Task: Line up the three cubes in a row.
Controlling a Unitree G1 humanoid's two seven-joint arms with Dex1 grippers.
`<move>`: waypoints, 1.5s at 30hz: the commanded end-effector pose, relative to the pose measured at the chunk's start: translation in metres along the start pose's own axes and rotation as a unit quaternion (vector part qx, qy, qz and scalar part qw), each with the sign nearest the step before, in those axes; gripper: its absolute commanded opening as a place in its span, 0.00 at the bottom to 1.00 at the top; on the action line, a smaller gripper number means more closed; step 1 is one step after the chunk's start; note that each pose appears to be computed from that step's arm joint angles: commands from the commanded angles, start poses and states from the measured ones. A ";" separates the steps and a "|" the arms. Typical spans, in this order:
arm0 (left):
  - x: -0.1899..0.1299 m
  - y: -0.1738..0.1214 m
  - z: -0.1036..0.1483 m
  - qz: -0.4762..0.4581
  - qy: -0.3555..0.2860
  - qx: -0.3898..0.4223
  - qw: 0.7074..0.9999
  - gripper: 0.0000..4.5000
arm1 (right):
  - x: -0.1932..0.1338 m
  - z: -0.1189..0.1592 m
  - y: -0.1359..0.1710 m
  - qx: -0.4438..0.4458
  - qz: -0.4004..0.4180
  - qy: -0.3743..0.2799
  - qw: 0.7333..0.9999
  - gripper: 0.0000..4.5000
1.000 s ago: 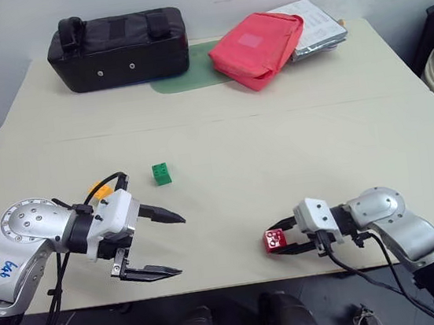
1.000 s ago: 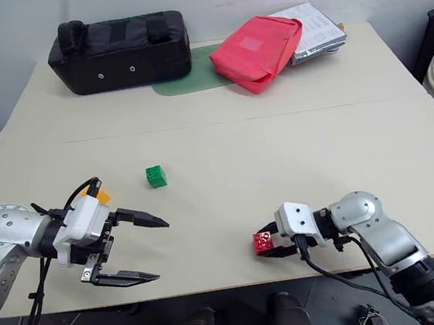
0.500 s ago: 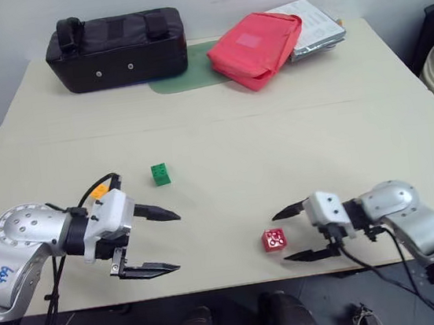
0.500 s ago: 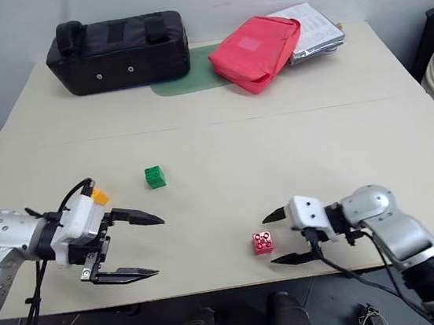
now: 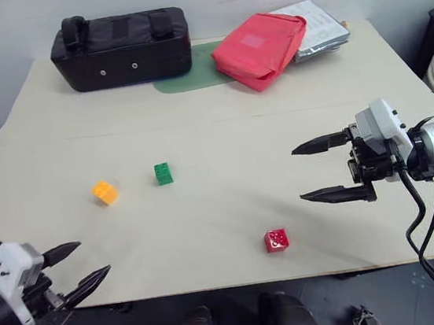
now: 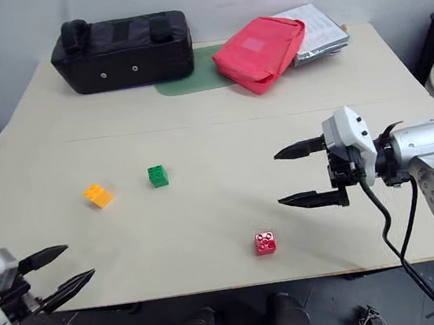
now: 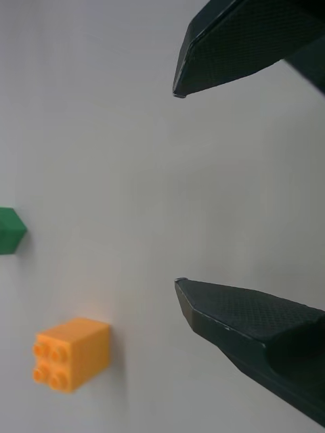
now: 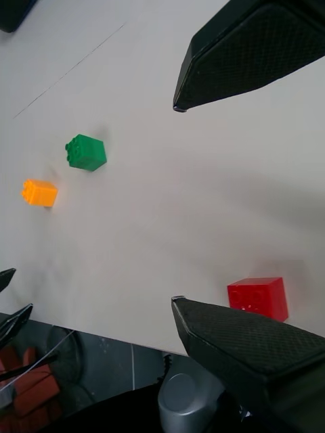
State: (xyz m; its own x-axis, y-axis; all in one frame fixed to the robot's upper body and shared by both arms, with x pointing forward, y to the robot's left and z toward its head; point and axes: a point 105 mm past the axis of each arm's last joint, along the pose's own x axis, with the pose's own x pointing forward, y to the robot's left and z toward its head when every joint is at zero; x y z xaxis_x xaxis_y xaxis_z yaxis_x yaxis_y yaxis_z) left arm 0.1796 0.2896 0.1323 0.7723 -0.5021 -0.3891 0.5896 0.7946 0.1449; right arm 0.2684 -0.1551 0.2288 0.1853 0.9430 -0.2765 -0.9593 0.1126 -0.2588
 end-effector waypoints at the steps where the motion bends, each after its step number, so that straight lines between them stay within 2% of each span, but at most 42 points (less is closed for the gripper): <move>1: 0.000 0.012 0.015 0.001 -0.010 0.045 0.999 1.00 | 0.001 0.010 0.000 -0.014 0.000 -0.015 1.000 1.00; 9: 0.047 0.033 0.065 -0.098 -0.031 0.143 0.984 1.00 | 0.005 0.014 0.004 -0.017 -0.004 -0.020 1.000 1.00; 14: 0.100 0.045 0.095 -0.168 -0.007 0.211 0.963 1.00 | 0.007 0.010 0.012 -0.020 -0.019 -0.007 1.000 1.00; 24: 0.183 0.056 0.113 -0.194 0.051 0.228 0.953 1.00 | 0.013 0.012 0.031 -0.004 -0.037 -0.012 0.999 1.00; 28: 0.198 0.055 0.113 -0.198 0.057 0.221 0.953 1.00 | 0.014 0.014 0.032 -0.002 -0.044 -0.015 0.999 1.00; 31: 0.208 0.048 0.117 -0.213 0.036 0.210 0.953 1.00 | 0.013 0.012 0.031 -0.001 -0.053 -0.012 0.999 1.00; 32: 0.210 0.047 0.117 -0.217 0.034 0.203 0.954 0.91 | 0.013 0.012 0.030 -0.001 -0.055 -0.010 0.998 1.00; 36: 0.210 0.044 0.104 -0.239 0.064 0.214 0.945 0.67 | 0.014 0.012 0.030 -0.003 -0.058 -0.010 0.998 1.00; 41: 0.208 0.039 0.107 -0.254 0.058 0.222 0.939 0.33 | 0.011 0.011 0.028 -0.011 -0.066 -0.004 0.998 1.00; 45: 0.193 0.017 0.109 -0.317 0.049 0.237 0.917 0.33 | 0.010 0.010 0.029 -0.013 -0.067 -0.002 0.998 1.00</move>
State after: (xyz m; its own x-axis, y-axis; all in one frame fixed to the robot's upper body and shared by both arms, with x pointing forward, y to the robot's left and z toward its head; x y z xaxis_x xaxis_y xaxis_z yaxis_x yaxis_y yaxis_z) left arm 0.3744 0.1767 0.1449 0.2747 -0.7286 -0.6274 0.9600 0.1707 0.2221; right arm 0.2450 -0.1374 0.2174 0.2991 0.9238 -0.2390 -0.9379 0.2385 -0.2519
